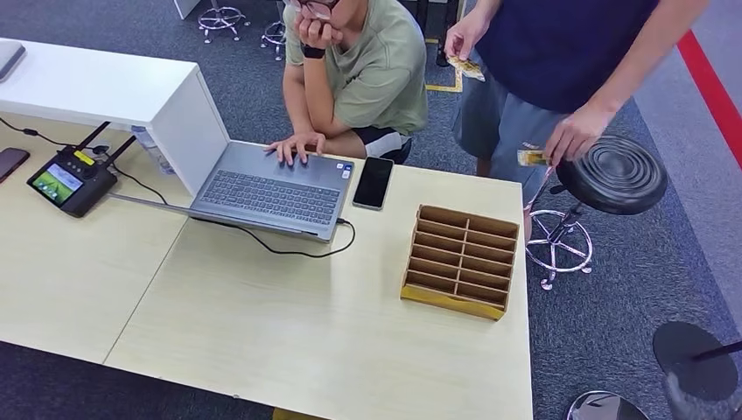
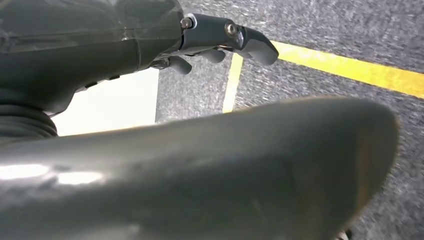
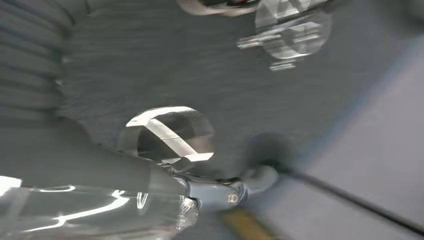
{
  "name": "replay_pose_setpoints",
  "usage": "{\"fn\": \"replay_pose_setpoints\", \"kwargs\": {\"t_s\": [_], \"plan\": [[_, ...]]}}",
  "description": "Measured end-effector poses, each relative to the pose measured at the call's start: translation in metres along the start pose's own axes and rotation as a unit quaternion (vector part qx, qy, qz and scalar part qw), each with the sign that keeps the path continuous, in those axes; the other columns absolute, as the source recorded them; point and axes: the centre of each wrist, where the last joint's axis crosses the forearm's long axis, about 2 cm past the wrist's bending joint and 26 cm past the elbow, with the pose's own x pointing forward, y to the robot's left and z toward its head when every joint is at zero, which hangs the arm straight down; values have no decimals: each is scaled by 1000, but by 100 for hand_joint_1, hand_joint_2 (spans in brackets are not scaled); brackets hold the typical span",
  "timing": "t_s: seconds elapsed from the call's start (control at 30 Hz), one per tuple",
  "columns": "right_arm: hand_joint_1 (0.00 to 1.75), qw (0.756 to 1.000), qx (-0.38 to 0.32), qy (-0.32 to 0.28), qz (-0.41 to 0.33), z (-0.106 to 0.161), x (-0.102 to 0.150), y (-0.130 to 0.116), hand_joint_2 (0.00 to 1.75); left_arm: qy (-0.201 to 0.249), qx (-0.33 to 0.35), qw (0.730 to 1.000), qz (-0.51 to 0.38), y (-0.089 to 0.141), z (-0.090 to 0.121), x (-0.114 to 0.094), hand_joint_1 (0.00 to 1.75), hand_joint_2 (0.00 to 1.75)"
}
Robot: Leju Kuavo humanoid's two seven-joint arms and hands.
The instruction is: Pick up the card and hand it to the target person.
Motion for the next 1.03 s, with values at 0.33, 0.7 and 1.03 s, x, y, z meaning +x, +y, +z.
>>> {"fn": "replay_pose_setpoints", "kwargs": {"t_s": [0.33, 0.7, 1.03], "plan": [[0, 986, 59, 149, 52, 26, -23, 36, 175, 1, 1, 1000, -15, 0, 0, 0, 0, 0], [0, 982, 96, 130, 102, 38, -31, 51, 175, 7, 5, 1000, -18, -2, 0, -1, 0, 0], [0, 982, 94, 126, 109, 37, -31, 50, 175, 6, 5, 1000, -21, -1, 0, 0, 0, 0]]}}
